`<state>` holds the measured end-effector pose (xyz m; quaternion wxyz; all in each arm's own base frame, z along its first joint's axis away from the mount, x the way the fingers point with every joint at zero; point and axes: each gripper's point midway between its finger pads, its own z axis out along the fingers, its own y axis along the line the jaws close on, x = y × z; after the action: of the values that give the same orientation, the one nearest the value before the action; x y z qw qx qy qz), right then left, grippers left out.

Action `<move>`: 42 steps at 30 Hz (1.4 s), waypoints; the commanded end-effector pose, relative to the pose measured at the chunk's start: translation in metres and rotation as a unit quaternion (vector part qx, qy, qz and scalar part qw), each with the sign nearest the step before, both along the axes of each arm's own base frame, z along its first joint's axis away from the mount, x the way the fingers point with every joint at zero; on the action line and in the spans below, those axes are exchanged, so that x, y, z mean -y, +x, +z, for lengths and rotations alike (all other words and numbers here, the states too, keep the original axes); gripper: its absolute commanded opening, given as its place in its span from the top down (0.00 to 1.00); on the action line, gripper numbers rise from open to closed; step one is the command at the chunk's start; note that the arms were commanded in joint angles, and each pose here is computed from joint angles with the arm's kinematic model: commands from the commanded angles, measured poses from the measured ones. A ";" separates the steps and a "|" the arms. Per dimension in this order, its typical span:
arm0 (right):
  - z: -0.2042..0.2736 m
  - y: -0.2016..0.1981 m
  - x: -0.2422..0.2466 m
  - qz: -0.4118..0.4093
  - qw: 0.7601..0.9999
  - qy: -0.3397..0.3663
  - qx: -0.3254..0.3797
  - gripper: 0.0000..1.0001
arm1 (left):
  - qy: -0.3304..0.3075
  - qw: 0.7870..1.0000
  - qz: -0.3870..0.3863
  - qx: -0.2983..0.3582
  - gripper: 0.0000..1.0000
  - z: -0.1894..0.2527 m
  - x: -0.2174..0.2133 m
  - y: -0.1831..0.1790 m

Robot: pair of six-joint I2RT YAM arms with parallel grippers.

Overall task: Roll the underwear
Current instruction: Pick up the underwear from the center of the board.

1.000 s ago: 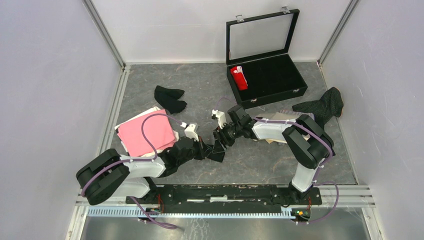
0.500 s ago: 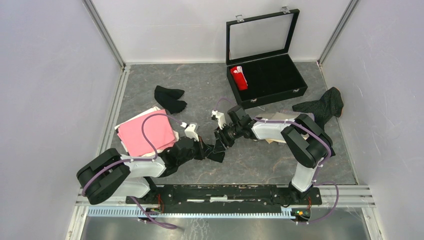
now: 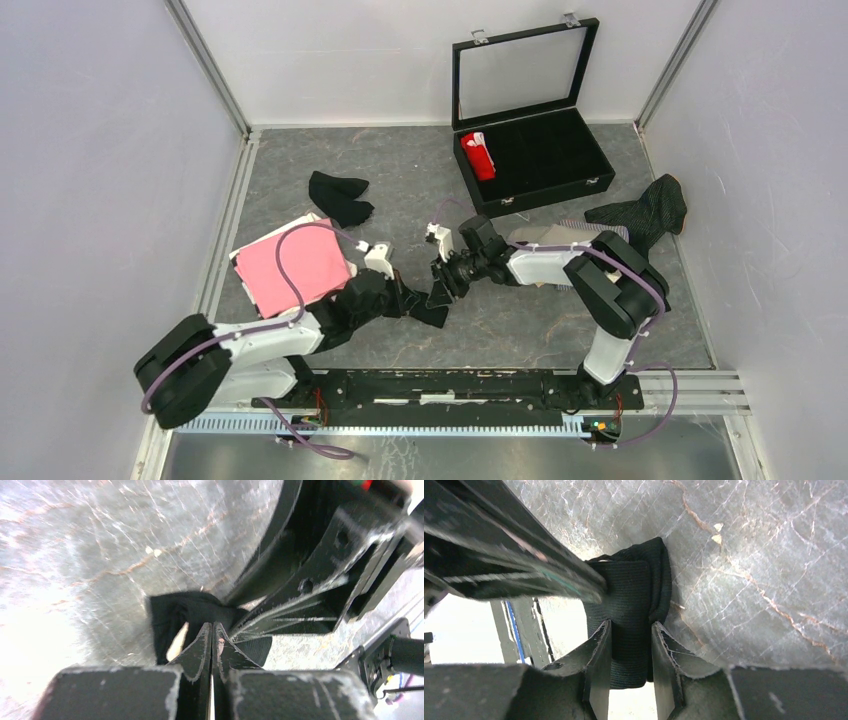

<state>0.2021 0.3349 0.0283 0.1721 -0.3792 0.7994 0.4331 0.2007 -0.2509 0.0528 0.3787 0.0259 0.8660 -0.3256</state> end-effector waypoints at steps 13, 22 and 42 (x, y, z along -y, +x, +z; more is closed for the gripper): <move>0.081 0.034 0.010 -0.125 0.985 0.048 0.112 1.00 | 0.059 0.992 0.105 0.047 0.98 0.063 -0.054 0.017; 0.069 0.033 0.019 -0.129 0.985 0.022 0.108 1.00 | 0.034 0.995 0.088 0.043 0.98 0.061 -0.049 0.010; 0.068 0.072 0.053 -0.226 0.956 -0.034 0.182 1.00 | 0.029 0.997 0.064 0.032 0.98 0.051 -0.039 0.006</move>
<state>0.2708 0.2865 0.1000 0.3845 -0.2686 0.8342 0.2900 0.2034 -0.2031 0.0963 0.4176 -0.0097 0.8730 -0.2516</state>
